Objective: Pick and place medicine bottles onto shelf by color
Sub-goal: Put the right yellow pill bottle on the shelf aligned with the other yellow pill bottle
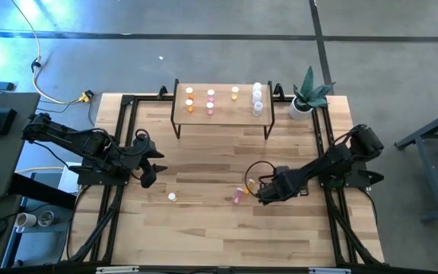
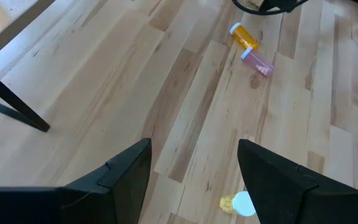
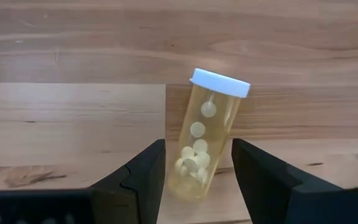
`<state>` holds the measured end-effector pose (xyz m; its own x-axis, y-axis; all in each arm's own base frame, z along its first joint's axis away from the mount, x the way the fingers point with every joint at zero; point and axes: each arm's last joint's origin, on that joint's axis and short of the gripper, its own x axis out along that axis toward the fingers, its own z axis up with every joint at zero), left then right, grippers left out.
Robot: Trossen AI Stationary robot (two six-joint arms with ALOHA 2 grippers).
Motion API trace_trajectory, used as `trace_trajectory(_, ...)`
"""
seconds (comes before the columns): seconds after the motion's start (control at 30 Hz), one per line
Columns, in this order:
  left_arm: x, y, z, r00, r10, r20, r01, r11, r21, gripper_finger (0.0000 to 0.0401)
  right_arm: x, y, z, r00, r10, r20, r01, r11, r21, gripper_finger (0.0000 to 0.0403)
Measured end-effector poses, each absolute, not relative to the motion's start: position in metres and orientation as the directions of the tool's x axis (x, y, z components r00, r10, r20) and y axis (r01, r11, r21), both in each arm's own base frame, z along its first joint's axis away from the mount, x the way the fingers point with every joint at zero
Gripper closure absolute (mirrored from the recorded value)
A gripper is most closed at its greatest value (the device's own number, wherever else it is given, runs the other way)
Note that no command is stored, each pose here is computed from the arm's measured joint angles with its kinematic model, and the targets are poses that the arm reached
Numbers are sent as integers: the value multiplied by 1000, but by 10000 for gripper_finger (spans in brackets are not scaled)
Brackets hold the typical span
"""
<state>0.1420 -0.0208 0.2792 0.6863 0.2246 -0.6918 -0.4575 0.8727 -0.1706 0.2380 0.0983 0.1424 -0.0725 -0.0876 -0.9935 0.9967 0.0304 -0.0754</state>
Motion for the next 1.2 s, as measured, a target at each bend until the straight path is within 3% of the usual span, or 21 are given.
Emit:
trace_trajectory(0.47, 142, -21, 279, 686, 225, -692, -456, 874, -169, 174, 237, 98, 136, -38, -63, -997, 999, 14, -39, 304)
trace_trajectory(0.73, 142, -21, 279, 690, 215, -691, -450, 875, -177, 174, 241, 99, 152, -1, -79, -997, 997, 73, -7, 316)
trace_trajectory(0.93, 145, -22, 282, 716, 199, -670, -421, 888, -186, 174, 253, 105, 178, 105, -112, -988, 982, 168, 86, 316)
trace_trajectory(1.2, 152, -23, 289, 786, 129, -605, -354, 896, -269, 174, 279, 116, 221, 293, -116, -949, 885, 408, 223, 317)
